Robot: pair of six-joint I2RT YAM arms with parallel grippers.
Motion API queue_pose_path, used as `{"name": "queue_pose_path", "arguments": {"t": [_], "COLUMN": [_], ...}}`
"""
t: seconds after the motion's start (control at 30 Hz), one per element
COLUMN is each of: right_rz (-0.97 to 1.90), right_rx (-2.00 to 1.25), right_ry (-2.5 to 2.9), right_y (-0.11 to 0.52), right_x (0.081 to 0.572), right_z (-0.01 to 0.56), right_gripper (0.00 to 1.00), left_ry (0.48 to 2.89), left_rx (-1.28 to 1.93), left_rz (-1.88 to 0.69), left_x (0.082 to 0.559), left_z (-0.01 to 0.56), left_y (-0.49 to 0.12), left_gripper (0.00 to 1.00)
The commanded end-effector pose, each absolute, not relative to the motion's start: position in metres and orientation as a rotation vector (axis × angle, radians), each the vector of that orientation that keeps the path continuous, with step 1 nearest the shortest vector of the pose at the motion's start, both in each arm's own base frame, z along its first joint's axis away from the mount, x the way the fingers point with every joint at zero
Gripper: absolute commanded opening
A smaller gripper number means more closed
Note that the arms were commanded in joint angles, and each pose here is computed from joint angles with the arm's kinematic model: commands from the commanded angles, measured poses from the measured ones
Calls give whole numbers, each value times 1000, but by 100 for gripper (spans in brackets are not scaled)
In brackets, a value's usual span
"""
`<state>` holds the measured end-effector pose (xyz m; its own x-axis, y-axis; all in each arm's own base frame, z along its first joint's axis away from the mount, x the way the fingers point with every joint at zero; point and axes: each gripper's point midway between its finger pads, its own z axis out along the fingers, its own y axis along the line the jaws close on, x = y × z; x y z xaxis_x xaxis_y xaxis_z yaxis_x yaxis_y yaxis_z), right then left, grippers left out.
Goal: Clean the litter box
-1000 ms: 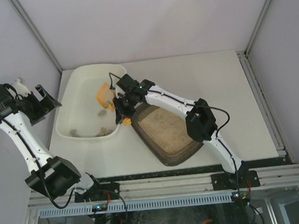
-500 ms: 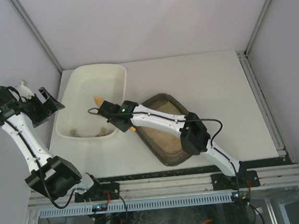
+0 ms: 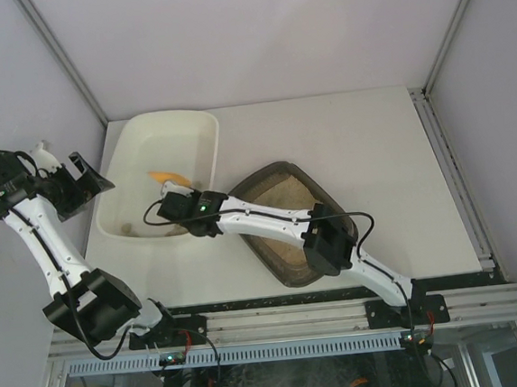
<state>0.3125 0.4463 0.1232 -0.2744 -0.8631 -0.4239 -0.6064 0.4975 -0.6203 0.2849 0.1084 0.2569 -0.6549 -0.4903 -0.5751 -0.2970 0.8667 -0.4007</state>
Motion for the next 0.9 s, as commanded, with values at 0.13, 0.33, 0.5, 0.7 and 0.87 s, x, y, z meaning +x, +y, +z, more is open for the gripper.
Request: {"name": "queue_pose_path", "arguments": {"t": [0.13,0.33,0.5,0.7,0.87], "right_rz": [-100,267,461,459,488], "right_rx": [-1024,-937,-733,-773,-791], "right_ry": [2036,2233,2468,2633,2724], "right_y": [408,325,261,243,241], "right_x": [293,249,230,204,189], "right_z": [216,212,170,127,100], "right_gripper": [0,0,0,0,0], "left_ry": [2286,2281,2268,2283,2279], "left_rx": [-516,-515,-521,-524,-517], "left_rz": [-394,-488,-525,-524,-528], "left_x": [284,287,291,289,289], "left_z": [265,263,263,258,259], "left_y": [99,89,87,87,86], "left_gripper": [100,100,100,100,100]}}
